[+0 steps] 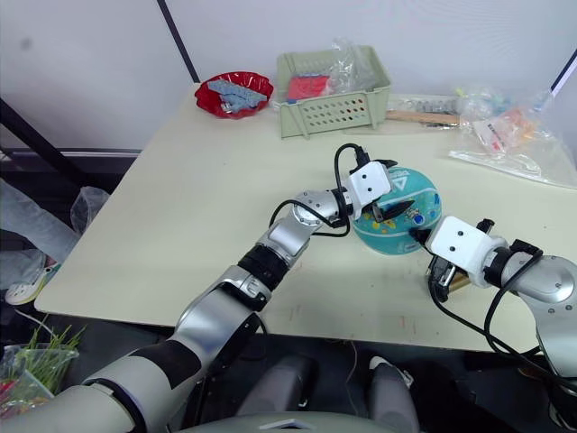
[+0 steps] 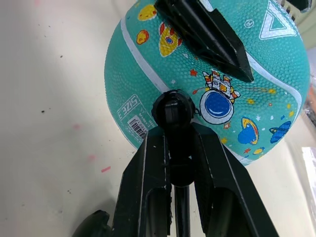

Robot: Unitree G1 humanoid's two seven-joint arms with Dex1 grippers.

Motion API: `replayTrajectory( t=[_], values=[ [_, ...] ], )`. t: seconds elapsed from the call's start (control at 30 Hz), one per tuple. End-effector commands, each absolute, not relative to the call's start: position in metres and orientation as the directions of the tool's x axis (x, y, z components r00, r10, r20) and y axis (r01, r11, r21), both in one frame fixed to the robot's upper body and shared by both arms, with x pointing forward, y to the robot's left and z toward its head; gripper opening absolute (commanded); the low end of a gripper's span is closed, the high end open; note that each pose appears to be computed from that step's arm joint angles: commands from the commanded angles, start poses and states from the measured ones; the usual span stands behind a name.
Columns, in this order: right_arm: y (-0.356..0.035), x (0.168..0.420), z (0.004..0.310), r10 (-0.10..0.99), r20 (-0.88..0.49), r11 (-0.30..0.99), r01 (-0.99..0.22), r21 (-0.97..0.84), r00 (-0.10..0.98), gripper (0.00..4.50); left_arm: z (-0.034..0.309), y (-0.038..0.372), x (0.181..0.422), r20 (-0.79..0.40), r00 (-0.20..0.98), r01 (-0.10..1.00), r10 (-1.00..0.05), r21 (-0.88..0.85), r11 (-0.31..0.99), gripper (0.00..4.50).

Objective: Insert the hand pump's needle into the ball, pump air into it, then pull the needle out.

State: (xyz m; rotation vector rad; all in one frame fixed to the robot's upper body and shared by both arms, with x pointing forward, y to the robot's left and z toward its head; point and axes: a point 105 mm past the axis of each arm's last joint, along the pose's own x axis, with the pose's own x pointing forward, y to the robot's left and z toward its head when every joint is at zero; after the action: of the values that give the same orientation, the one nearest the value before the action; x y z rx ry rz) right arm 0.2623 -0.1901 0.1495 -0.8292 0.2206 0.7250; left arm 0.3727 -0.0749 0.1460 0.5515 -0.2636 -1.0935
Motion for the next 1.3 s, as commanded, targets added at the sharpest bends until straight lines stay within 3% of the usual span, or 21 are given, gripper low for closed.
replayTrajectory(
  t=[0.03, 0.7, 1.0, 1.3],
  values=[
    [-0.151, 0.236, 0.211, 0.653, -0.271, 0.32, -0.582, -0.747, 0.707, 0.09, 0.017, -0.031, 0.362, -0.495, 0.46, 0.87, -0.737, 0.416, 0.264, 4.5],
    [-0.166, 0.222, 0.217, 0.631, -0.3, 0.33, -0.597, -0.731, 0.716, 0.09, 0.012, -0.032, 0.359, -0.488, 0.461, 0.876, -0.741, 0.383, 0.293, 4.5],
    [-0.192, 0.236, 0.211, 0.543, -0.211, 0.496, -0.513, -0.701, 0.813, 0.09, 0.063, -0.043, 0.371, -0.287, 0.477, 0.861, -0.831, 0.341, 0.377, 4.5],
    [-0.218, 0.251, 0.205, 0.431, -0.127, 0.656, -0.406, -0.636, 0.894, 0.09, 0.131, -0.045, 0.37, -0.081, 0.382, 0.899, -0.921, 0.262, 0.35, 4.5]
  ],
)
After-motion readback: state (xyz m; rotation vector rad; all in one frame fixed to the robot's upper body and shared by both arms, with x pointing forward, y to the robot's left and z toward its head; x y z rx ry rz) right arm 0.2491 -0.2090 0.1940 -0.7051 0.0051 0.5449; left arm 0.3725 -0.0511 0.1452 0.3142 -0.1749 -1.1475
